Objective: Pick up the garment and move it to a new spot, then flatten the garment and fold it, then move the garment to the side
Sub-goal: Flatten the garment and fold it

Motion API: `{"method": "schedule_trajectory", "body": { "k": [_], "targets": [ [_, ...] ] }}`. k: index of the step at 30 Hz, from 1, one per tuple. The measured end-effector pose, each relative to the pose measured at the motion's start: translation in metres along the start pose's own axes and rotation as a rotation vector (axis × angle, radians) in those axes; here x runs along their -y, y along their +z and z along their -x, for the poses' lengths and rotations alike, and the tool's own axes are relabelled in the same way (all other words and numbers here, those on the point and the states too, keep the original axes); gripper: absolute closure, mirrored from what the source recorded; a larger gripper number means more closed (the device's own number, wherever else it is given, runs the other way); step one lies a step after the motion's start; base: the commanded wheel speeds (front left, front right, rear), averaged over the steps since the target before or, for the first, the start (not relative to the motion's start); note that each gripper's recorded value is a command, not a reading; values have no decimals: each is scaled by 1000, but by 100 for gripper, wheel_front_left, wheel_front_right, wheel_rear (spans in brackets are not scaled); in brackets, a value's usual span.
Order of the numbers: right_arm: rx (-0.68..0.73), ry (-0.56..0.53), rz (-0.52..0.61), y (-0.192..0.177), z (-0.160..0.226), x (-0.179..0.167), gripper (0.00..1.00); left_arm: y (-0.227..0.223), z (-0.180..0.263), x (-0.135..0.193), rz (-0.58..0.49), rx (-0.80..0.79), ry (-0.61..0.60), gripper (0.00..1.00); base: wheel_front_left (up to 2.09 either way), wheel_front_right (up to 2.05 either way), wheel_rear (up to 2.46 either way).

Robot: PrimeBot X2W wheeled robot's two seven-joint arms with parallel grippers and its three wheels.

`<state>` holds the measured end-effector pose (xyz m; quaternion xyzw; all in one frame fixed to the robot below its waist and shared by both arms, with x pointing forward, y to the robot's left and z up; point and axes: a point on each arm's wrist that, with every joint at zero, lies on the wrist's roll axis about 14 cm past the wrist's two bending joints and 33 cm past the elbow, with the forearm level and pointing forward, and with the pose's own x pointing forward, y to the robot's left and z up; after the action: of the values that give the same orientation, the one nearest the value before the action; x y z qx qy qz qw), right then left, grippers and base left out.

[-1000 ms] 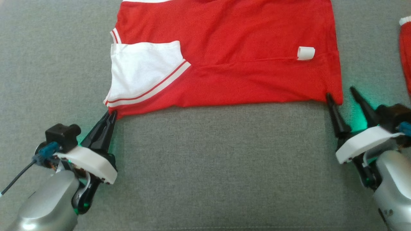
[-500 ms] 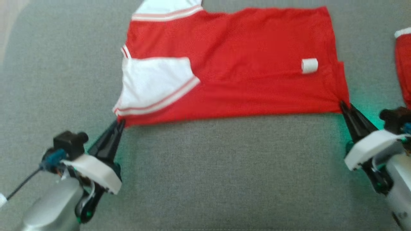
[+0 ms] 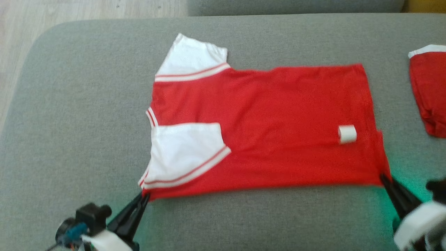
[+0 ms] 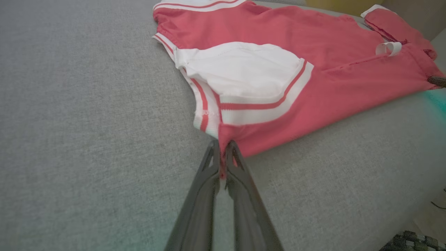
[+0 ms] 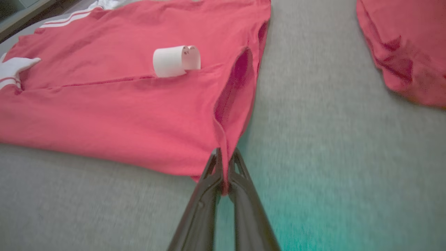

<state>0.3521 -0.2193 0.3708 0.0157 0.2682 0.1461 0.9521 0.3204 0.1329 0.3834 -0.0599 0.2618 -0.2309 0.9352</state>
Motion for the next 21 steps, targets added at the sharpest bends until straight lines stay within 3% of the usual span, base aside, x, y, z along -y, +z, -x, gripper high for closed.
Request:
{"method": "schedule_trajectory", "body": {
  "k": [7,15,16,17,18,21],
  "targets": [
    [-79,-37,-67,-39,43,2,100,-14,17,14,-2,-36,-3,100,0,0,0],
    [-50,-78,-53,-28,48,9,100,-28,22,32,50,-125,-59,100,0,0,0],
    [-56,-80,-55,-28,48,9,66,-29,21,32,56,-129,-56,100,0,0,0],
    [-62,-83,-61,-29,48,10,0,-29,21,33,58,-130,-57,85,0,0,0],
    [-63,-88,-70,-29,47,11,0,-29,20,32,59,-133,-50,0,0,0,0],
    [-43,-90,-88,-22,42,10,0,-26,19,29,58,-133,-47,0,0,0,0]
  ]
}}
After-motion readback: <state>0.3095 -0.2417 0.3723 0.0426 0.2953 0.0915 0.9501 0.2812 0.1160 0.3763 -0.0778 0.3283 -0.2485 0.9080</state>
